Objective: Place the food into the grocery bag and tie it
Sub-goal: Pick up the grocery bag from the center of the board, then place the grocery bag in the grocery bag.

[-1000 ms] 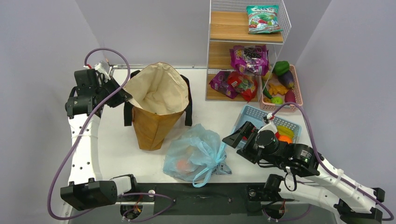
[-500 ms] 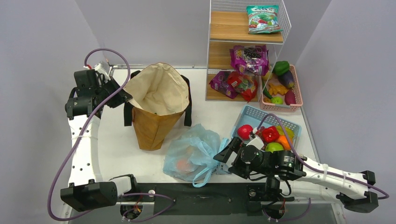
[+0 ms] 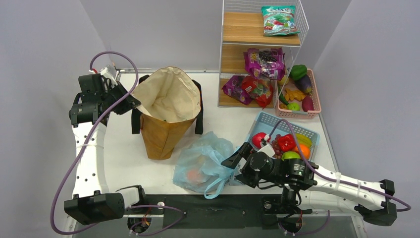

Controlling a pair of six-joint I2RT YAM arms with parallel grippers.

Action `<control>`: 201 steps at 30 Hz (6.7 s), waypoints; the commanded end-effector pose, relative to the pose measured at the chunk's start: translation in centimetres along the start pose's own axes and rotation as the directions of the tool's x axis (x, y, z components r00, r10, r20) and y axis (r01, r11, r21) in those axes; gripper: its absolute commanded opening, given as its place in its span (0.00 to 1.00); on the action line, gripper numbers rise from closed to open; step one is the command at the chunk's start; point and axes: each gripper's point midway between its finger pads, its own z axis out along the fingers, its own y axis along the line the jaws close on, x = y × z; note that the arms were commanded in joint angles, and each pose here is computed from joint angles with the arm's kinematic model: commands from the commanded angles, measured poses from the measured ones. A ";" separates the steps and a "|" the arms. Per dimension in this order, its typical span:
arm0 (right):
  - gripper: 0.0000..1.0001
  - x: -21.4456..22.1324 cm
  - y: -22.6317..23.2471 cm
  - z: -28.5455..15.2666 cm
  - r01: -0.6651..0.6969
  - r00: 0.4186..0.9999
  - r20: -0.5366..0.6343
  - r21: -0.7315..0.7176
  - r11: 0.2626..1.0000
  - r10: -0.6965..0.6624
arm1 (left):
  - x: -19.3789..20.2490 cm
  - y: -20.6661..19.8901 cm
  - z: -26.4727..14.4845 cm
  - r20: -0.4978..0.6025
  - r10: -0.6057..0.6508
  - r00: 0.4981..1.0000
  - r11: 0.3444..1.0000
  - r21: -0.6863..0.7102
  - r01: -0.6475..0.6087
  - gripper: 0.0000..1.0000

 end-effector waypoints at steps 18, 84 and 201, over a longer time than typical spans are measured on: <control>0.08 -0.7 1.9 3.3 0.051 0.998 -0.030 -0.039 0.998 -0.053 | -1.0 -0.9 -0.7 0.046 0.023 0.999 0.999 0.036 -0.025 0.00; 0.00 -11.5 45.6 -12.8 0.863 0.493 0.800 -0.499 0.077 -0.341 | 0.6 -3.0 -2.8 0.032 -0.040 0.999 0.989 0.146 0.035 0.00; 0.66 -12.1 23.0 14.8 0.953 0.300 0.144 -0.003 0.303 -0.943 | 1.8 -4.0 -1.9 -0.019 -0.096 0.995 0.960 0.262 0.097 0.00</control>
